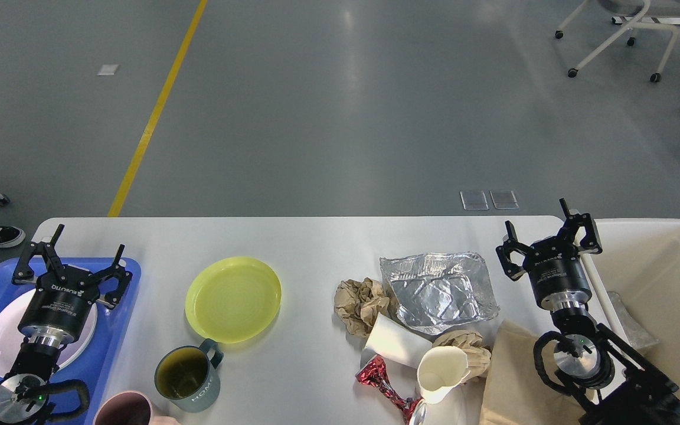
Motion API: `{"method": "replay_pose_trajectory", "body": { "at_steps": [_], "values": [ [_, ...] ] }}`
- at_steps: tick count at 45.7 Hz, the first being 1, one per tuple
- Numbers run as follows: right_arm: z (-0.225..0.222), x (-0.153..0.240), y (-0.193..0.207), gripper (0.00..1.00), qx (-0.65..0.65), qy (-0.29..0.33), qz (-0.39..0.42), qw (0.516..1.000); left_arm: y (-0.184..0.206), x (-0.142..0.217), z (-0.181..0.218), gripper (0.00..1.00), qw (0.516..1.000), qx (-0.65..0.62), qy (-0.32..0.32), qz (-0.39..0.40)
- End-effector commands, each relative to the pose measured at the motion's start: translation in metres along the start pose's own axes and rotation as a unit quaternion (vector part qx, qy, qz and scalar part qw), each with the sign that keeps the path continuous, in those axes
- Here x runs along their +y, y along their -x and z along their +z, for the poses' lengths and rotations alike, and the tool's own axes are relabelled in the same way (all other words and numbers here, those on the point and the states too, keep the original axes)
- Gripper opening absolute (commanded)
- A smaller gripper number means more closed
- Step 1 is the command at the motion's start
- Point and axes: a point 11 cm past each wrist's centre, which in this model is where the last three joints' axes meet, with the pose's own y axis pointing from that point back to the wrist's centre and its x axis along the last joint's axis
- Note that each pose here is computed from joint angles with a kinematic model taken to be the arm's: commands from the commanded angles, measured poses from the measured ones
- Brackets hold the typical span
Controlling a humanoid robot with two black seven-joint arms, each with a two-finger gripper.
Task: Tidy desktop
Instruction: 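Lift the left gripper up off the blue tray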
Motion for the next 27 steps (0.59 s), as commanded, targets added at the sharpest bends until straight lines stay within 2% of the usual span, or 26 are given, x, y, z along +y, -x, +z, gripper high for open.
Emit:
{"method": "replay_pose_trajectory", "body": {
  "at_steps": [1, 27],
  "values": [
    [0.0, -0.0001, 0.0004, 1.0, 0.0, 0.0, -0.001, 1.0, -0.0005, 0.0005, 0.0005, 0.97, 1.0, -0.001, -0.001, 0.0],
    [0.0, 0.0, -0.0002, 1.0, 0.0, 0.0, 0.001, 1.0, -0.0031, 0.0011, 0.0056, 0.97, 1.0, -0.017, -0.01, 0.004]
  ]
}}
